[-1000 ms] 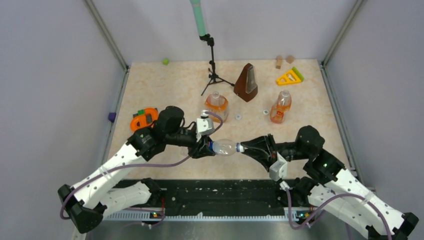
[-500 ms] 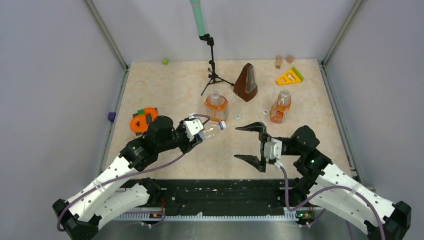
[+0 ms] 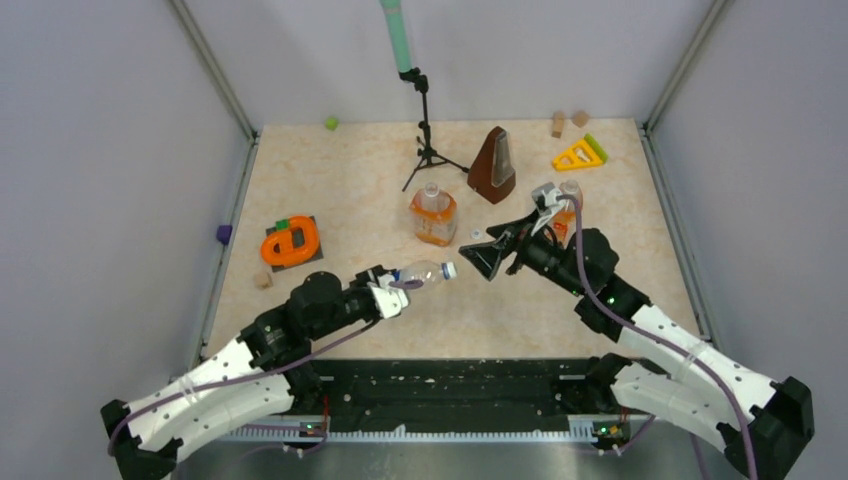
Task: Unscrew the bottle caps
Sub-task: Unscrew the bottle cap from the plastic bottle, then place the bottle cap at the center of the board.
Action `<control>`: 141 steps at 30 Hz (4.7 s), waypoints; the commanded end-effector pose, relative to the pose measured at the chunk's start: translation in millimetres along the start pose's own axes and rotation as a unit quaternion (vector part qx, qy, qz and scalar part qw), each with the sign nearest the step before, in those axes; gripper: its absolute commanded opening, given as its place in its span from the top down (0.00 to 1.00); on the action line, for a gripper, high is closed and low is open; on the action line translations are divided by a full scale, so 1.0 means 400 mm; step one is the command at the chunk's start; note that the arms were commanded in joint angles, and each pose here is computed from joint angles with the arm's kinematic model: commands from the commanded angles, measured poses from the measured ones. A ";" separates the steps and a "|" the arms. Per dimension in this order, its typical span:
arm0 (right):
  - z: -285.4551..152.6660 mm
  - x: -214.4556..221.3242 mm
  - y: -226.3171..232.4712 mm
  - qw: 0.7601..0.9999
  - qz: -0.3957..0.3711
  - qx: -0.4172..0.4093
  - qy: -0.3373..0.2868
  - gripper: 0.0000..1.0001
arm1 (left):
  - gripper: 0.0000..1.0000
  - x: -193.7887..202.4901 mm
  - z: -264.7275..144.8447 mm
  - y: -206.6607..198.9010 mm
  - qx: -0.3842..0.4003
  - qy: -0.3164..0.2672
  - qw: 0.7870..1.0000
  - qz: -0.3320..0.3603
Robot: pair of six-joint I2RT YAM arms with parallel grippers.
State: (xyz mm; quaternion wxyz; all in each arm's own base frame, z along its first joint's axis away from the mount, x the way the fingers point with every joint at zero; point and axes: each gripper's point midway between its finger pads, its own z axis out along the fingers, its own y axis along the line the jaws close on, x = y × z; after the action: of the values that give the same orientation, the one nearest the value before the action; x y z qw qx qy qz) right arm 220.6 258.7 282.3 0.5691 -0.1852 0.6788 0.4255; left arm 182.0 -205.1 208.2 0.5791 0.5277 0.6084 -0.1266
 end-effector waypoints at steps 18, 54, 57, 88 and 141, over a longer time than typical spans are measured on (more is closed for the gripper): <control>-0.011 0.065 0.100 0.929 0.352 -0.079 0.087 0.31 | 1.00 0.000 -0.024 0.149 -0.191 0.014 0.978 0.088; -0.018 0.131 0.113 0.932 0.313 -0.103 0.152 0.82 | 1.00 -0.001 -0.020 0.151 -0.187 0.024 0.978 0.088; -0.017 0.124 0.107 0.947 0.268 -0.107 0.144 0.96 | 1.00 -0.002 -0.016 0.146 -0.182 0.023 0.980 0.082; -0.179 -0.038 0.226 0.840 -0.417 -0.346 0.012 1.00 | 1.00 -0.172 -0.050 -0.080 0.212 -0.050 0.965 -0.144; -0.031 -0.077 -0.016 0.992 0.105 0.003 -0.062 0.37 | 1.00 -0.099 -0.004 0.069 -0.067 -0.208 0.970 -0.105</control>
State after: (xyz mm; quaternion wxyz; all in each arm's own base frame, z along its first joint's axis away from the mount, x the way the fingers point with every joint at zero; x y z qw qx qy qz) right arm 275.7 214.6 227.6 0.5315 -0.0568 0.7879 0.3057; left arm 186.9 -213.9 243.5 0.6876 0.4016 0.5459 -0.2606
